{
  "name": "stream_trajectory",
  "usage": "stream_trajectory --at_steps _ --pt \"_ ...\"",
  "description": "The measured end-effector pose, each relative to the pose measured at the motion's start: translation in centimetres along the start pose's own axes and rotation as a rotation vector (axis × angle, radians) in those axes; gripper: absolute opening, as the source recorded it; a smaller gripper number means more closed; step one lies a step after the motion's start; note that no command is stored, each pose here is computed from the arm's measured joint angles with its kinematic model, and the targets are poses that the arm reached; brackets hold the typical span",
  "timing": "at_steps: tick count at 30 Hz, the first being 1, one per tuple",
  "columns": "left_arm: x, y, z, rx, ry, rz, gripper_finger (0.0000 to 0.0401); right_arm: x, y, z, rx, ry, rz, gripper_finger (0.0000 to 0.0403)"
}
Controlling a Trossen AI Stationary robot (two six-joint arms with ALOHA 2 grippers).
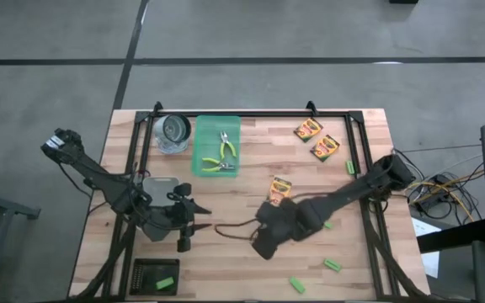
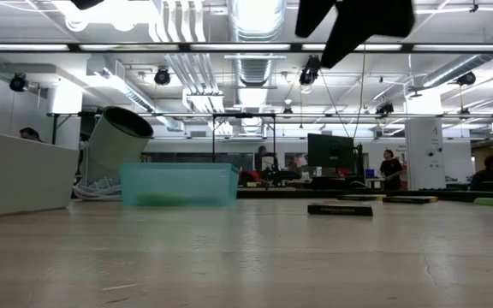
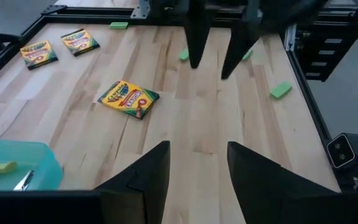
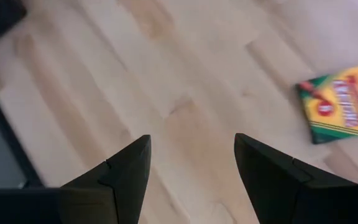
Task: Pick & Place School Supplies
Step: Put the green eraser into the black bin
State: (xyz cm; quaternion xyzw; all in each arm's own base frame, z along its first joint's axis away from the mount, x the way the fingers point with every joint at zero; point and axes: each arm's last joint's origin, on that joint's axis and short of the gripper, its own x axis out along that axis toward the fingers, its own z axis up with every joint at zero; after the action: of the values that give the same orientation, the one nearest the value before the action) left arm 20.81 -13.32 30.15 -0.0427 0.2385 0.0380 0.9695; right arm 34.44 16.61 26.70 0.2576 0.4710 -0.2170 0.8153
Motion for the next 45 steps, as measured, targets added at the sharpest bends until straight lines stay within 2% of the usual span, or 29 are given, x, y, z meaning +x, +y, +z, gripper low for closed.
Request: stream_trajectory --at_steps 3,8,13,18,22,28,33,35,39,45 --pt "0.0 0.0 0.0 0.001 0.001 0.0 0.0165 -1.1 0.7 -2.2 0.003 -0.07 -0.036 0.0226" --pt "0.0 0.1 -0.1 0.009 0.011 0.005 0.0165 -3.2 2.3 -7.1 0.0 -0.077 0.02 0.0226" --pt "0.1 0.1 -0.5 0.023 0.02 0.01 0.0165 -5.2 3.2 -12.0 0.074 -0.073 0.085 0.0226" --pt "0.6 0.4 -1.4 0.034 0.045 0.026 0.0165 -6.2 3.2 -14.6 0.17 -0.065 0.102 0.0226" --pt "1.0 0.7 -2.3 0.039 0.065 0.042 0.0165 -5.1 3.4 -15.2 0.175 -0.054 0.076 0.0226" --pt "1.4 1.0 -3.3 -0.018 0.083 0.054 0.0165 -2.5 4.0 -16.6 0.082 -0.004 0.017 0.0226" --pt "1.4 1.0 -3.4 -0.029 0.086 0.048 0.0165 -0.9 4.3 -17.6 0.085 0.014 -0.009 0.0226" --pt "1.4 0.9 -3.3 -0.037 0.077 0.044 0.0165 0.0 4.5 -18.2 0.062 0.058 -0.013 0.0226" --pt "1.5 0.9 -3.2 -0.044 0.071 0.043 0.0165 2.1 4.9 -19.8 0.007 0.236 -0.039 0.0226" --pt "1.5 0.9 -3.2 -0.05 0.067 0.043 0.0165 3.1 5.4 -21.3 0.026 0.238 -0.041 0.0226"
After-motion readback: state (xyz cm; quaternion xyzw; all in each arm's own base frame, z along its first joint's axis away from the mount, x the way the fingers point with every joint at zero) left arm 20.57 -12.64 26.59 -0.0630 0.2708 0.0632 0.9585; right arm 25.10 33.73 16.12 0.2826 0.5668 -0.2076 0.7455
